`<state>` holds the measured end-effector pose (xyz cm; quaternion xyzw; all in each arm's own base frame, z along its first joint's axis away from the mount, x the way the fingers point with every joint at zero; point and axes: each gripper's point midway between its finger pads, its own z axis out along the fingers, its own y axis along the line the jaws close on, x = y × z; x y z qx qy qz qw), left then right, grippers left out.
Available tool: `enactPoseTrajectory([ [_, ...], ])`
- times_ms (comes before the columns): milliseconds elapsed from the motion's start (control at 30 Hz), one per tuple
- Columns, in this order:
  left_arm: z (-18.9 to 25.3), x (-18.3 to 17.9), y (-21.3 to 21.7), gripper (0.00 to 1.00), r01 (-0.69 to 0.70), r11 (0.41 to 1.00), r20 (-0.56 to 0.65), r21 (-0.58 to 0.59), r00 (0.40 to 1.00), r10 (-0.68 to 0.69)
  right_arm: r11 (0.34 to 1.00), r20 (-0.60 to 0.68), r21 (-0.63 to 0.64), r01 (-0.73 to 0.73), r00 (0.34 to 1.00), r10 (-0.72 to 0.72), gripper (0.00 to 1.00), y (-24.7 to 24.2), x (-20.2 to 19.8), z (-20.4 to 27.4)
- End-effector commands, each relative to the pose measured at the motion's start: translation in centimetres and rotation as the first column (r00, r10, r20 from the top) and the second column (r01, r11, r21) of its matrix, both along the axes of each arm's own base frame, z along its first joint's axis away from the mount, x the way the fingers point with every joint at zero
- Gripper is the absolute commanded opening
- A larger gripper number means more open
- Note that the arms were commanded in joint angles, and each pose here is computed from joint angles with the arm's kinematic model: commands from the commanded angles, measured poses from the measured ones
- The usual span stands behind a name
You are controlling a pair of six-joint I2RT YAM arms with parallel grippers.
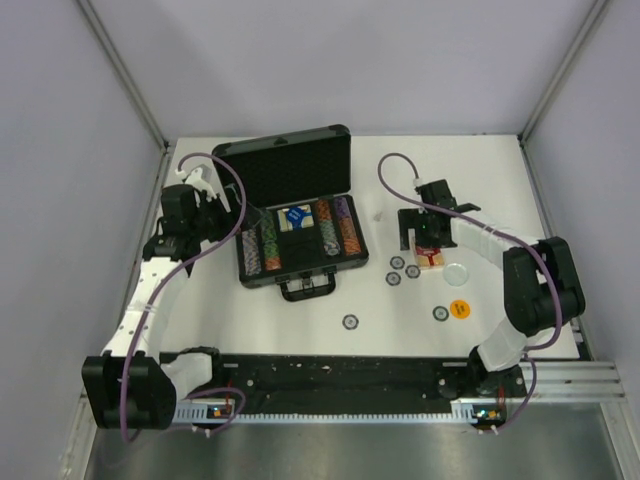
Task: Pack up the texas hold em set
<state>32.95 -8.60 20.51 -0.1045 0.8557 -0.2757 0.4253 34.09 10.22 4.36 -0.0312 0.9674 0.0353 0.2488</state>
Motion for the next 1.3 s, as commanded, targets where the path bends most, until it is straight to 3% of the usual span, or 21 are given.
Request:
enactPoseTrajectory([
  [0, 3.4, 0.8, -0.4, 0.97, 0.034, 0.999, 0.129, 0.010, 0.991, -0.035, 0.997, 0.017, -0.072, -0.011, 1.000, 0.012, 0.97, -1.0, 0.8, -0.6],
  [267, 1.9, 0.1, -0.5, 0.97, 0.031, 0.999, 0.085, -0.011, 0.996, -0.030, 0.995, 0.038, -0.094, -0.023, 0.999, 0.027, 0.96, -1.5, 0.5, -0.2],
  [667, 2.3, 0.6, -0.8, 0.97, 0.043, 0.999, 0.082, -0.020, 0.996, -0.041, 0.991, 0.290, -0.099, 0.089, 0.955, -0.057, 0.96, -3.0, 2.8, 5.0],
  [1067, 2.1, 0.8, -1.1, 0.96, 0.057, 0.998, 0.070, -0.036, 0.996, -0.055, 0.987, 0.091, -0.155, 0.034, 0.996, -0.020, 0.97, -3.1, 1.4, -0.3],
  [1267, 1.7, 0.6, -1.2, 0.97, 0.060, 0.997, 0.059, -0.043, 0.997, -0.058, 0.992, 0.015, -0.119, 0.039, 0.999, -0.038, 0.95, -2.8, 0.5, -2.0],
])
